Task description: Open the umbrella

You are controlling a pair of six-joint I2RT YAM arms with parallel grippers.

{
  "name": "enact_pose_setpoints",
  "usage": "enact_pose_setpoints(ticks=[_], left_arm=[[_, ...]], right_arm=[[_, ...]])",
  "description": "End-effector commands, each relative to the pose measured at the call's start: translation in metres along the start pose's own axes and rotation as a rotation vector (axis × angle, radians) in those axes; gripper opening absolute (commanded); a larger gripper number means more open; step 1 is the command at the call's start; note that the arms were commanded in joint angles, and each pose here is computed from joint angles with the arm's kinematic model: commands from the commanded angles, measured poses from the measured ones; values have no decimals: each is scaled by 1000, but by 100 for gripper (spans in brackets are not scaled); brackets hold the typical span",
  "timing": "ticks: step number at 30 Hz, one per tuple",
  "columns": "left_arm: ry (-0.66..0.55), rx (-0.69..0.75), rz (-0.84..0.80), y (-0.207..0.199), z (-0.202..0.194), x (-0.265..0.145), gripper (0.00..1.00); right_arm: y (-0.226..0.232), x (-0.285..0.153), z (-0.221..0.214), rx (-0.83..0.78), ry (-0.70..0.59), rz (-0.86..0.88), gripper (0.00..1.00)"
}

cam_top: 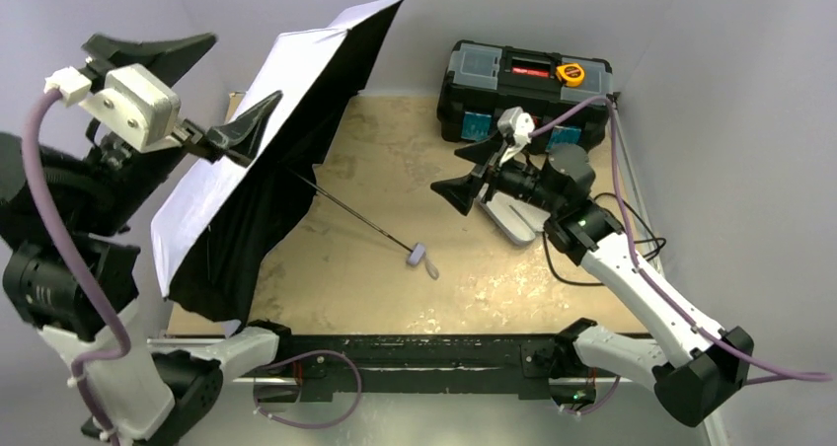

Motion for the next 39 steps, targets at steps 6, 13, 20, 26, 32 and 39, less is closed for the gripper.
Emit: enact_pose_setpoints(ticks=[6,13,20,26,32,39], left_arm=[[180,66,356,12,-42,-81,87],[202,79,307,-39,-50,-129,87],[366,-20,58,-91,-77,-147,99],[573,-163,127,-82,-99,-155,100],[685,-224,371,-58,-106,-172,100],[712,-146,584,-36,-121,-193,100]], right_arm=[[5,16,-26,-50,116,5,99],[43,44,35,-65,-29,121,99],[61,63,54,-65,-44,94,99],[10,27,78,-105,-40,-120,99],[-46,-50,109,-251,-53,-387,99],[-51,-127,124,-257,-111,-555,99]])
Point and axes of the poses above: each gripper's point midway between its finger pads, its own x axis out along the fingers, its own y axis along the line the jaws close on, z = x × y, the point moved 3 cm from there along -x, back along the fingers, and after that the axes turned 3 degrees about -x, right-handed, at the moved point
